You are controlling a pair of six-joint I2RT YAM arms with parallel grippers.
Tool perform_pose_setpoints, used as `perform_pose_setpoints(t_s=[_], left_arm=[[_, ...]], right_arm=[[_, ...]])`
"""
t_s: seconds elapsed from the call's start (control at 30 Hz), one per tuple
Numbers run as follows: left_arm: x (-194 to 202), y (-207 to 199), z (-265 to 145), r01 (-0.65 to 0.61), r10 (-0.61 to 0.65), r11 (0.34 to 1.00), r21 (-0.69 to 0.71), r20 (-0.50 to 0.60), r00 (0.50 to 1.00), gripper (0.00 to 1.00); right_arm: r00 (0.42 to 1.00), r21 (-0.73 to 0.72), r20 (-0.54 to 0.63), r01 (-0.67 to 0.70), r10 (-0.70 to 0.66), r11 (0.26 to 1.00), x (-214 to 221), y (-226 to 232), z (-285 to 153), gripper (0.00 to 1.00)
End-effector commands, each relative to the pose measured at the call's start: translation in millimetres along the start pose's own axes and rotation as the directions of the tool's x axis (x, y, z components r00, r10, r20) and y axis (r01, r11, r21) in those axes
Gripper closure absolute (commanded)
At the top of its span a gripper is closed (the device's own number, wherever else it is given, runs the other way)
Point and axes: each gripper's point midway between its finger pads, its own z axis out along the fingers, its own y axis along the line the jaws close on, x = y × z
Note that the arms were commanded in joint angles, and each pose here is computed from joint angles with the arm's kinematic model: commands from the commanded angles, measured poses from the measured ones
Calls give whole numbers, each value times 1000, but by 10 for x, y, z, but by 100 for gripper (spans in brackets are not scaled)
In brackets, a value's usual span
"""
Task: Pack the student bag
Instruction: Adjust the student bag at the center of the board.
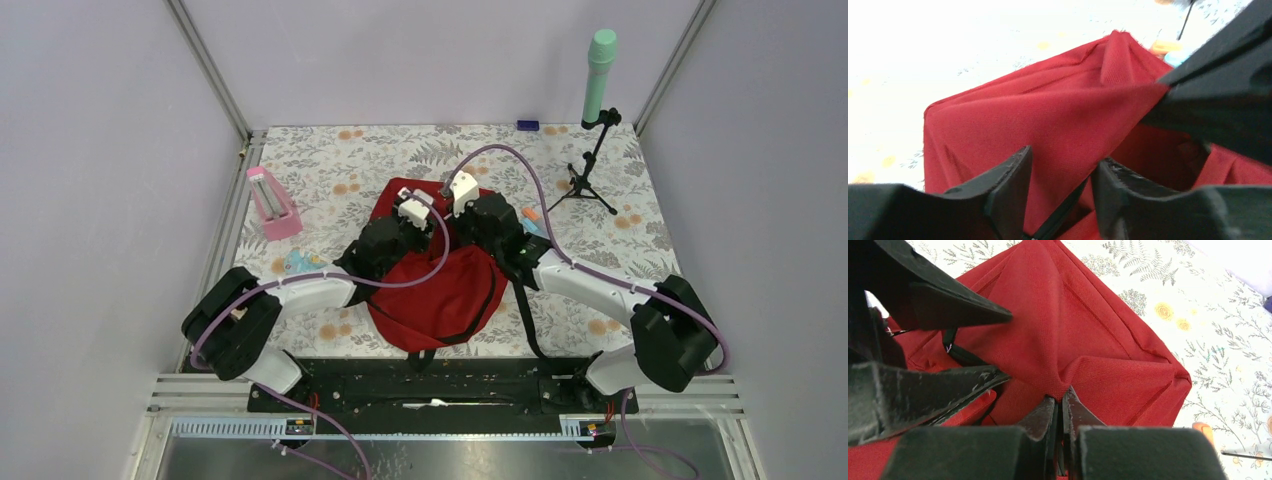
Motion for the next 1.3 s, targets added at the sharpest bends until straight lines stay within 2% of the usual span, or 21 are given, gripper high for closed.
perform_pose_setpoints(t_s=[0.0, 0.07, 0.17, 0.33, 0.5, 0.73, 0.87, 0.93, 1.07, 1.27], left_arm=[[-420, -28, 127, -30, 31, 999, -14, 80, 996, 64], [-422, -24, 133, -26, 27, 1000, -16, 62, 998, 79], [-437, -20, 128, -4, 5, 1000, -22, 28, 1000, 91], [-376, -92, 162, 30, -30, 1000, 4, -124, 992, 95], [-275, -222, 191, 72, -53, 996, 54, -291, 955, 97], [-151, -253, 46, 63, 4, 989, 137, -444, 896, 99], [-172, -231, -9, 113, -49, 986, 121, -438, 898, 99], [-177, -290, -58, 136, -53, 980, 147, -464, 884, 99], [-274, -208, -108, 115, -46, 987, 115, -480, 876, 99], [-242, -160, -138, 116, -62, 990, 77, -507, 860, 97]], right_arm=[[990, -17, 117, -82, 84, 996, -420, -26, -229, 89], [988, -8, 105, -113, 114, 994, -400, -54, -319, 66], [983, 47, 64, -176, 173, 983, -269, -190, -501, 48], [932, 200, -30, -349, 361, 916, 202, -500, -891, 37], [867, 401, -47, -438, 496, 804, 702, -839, -1332, 27], [722, 548, -104, -532, 684, 646, 1406, -1099, -1568, 24], [646, 606, -142, -543, 750, 582, 1701, -1220, -1500, 24], [610, 622, -169, -543, 774, 564, 1783, -1267, -1451, 24], [581, 651, -176, -537, 795, 536, 1889, -1348, -1372, 22], [531, 666, -239, -520, 813, 535, 2055, -1420, -1223, 20]])
